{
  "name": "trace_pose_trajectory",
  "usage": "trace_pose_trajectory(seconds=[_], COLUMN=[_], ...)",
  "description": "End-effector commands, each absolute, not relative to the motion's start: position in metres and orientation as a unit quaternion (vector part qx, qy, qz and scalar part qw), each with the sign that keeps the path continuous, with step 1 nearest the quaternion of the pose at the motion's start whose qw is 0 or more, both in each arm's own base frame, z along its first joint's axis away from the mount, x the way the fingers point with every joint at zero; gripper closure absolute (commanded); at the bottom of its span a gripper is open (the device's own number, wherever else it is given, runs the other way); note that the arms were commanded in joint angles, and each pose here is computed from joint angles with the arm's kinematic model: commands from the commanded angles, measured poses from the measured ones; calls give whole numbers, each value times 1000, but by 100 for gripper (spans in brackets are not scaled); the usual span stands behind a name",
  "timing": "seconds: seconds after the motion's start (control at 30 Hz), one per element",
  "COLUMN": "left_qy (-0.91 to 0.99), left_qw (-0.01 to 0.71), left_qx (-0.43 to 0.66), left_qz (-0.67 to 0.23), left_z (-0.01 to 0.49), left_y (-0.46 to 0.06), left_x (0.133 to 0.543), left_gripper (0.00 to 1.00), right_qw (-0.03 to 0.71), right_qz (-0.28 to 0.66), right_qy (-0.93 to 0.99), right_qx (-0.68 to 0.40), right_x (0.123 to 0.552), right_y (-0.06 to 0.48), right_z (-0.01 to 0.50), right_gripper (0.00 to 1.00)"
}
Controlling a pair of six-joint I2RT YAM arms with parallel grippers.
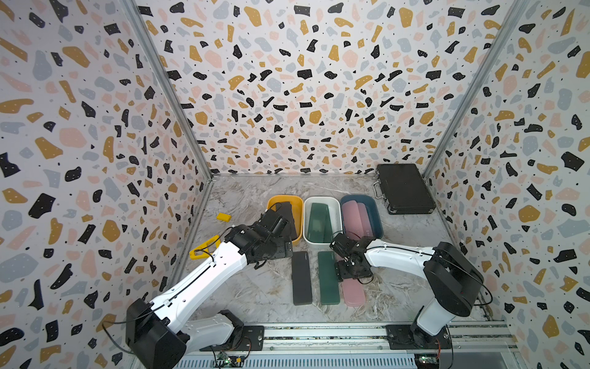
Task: Place the pencil cases by color into the storage box
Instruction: Pick up the pencil case from the center of the board.
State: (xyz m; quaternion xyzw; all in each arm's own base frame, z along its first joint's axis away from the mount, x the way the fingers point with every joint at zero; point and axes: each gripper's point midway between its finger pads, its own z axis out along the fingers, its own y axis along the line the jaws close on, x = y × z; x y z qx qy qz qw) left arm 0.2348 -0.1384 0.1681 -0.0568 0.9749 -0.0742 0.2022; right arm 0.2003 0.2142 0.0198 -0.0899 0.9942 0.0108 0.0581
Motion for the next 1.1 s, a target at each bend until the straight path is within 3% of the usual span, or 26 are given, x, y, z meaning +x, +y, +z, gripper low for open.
trace_pose_trajectory(seconds=[0.0, 0.53, 0.77, 1.07], left_qy=[973, 974, 974, 975], left_qw=[206, 201, 198, 190], left_qx=[-57, -58, -59, -64], left_qz=[-83, -89, -96, -90], left_z=[170, 170, 170, 161], left_y=[-139, -141, -143, -138], left_x=[234, 232, 231, 225], left_gripper=[0, 0, 0, 0], right_qw=[68, 75, 111, 150], right_qz=[4, 75, 66, 83], right_qy=[992, 983, 977, 969], right_qx=[-102, -151, -171, -178], right_x=[197, 157, 180, 243], right_y=[208, 189, 193, 199], right_z=[38, 103, 135, 178], right_gripper=[22, 24, 24, 24])
